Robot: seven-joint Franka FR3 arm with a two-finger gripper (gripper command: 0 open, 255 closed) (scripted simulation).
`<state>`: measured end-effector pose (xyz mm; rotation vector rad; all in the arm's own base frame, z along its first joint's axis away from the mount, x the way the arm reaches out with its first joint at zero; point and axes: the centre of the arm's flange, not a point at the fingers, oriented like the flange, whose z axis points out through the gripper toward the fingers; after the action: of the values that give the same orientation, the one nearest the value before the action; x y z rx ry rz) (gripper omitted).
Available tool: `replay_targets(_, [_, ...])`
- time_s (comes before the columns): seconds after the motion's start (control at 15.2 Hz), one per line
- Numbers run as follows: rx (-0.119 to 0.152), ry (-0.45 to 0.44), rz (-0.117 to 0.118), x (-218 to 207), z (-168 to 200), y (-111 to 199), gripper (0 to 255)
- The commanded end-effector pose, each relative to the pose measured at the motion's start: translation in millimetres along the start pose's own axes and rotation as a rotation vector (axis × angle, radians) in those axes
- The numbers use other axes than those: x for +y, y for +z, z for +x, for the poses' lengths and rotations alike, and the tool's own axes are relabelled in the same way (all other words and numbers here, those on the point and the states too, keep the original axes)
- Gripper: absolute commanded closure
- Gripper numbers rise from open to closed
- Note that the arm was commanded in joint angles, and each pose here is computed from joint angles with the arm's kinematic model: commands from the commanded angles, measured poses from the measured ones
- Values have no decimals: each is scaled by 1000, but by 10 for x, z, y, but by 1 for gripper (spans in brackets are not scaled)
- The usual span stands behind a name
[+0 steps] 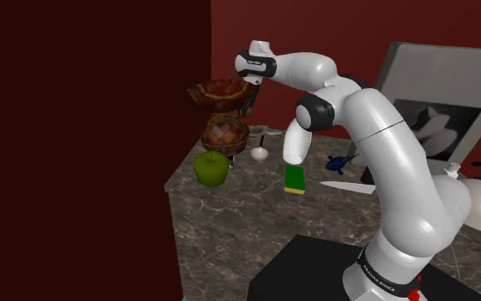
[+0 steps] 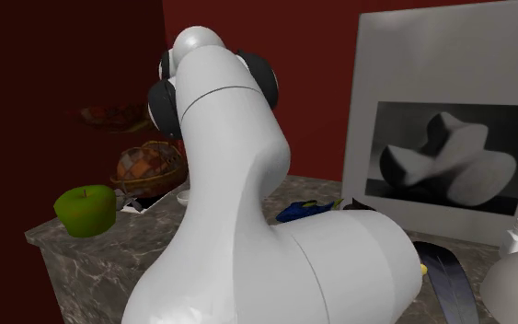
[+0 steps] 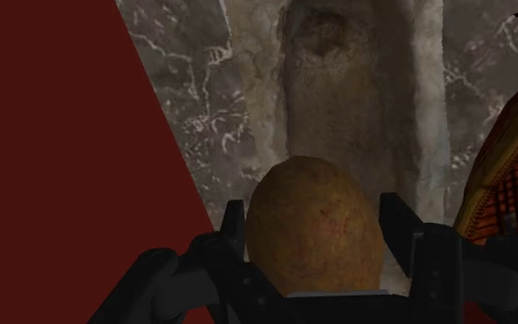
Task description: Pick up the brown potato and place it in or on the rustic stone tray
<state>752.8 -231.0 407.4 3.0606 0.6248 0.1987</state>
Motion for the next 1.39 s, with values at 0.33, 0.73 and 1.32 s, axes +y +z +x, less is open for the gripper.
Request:
replay_targets(0.33, [-17,-29,37,-270,100,306,255])
replay_targets(0.73, [-16,-28,37,-231,106,225,0])
replay_targets(1.32, [-17,-29,37,-251,109,-193,0])
